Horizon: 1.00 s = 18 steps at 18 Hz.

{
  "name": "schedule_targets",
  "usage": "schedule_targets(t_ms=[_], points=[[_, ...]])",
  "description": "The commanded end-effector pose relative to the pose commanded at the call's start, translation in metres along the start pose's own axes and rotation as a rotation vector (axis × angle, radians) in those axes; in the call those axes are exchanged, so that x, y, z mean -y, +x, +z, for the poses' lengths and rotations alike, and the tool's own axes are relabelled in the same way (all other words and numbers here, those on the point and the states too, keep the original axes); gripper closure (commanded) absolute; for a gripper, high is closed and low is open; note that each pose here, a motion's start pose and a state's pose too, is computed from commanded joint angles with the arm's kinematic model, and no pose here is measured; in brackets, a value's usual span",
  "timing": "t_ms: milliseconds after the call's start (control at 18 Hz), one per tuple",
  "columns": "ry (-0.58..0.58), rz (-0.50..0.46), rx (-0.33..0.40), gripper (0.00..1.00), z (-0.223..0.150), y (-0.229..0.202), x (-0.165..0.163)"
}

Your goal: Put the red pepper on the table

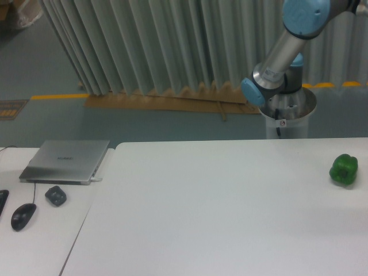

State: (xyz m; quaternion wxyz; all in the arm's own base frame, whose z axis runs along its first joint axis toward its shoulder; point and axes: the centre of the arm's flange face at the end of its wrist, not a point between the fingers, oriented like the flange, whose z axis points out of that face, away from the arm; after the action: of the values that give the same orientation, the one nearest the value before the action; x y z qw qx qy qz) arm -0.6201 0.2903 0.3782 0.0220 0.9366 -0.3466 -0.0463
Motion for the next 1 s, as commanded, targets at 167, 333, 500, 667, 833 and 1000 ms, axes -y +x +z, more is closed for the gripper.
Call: schedule_targets(t_ms=[167,333,500,667,833,1000], points=[[0.009,-0.061,-0.011,0.55,-0.022,0.006,0.044],[0.017,-0.121,-0.020,0.55,-0.035,0.007,0.097],[0.022,-0.168,-0.026,0.55,-0.035,0.005,0.154],[0.022,-0.191,-0.034,0.55,-0.036,0.013,0.205],[0.032,-0.179,-0.098,0.55,-0.015,0.029,0.239],[0.033,-0.155,-0.131,0.55,0.003,0.037,0.257]])
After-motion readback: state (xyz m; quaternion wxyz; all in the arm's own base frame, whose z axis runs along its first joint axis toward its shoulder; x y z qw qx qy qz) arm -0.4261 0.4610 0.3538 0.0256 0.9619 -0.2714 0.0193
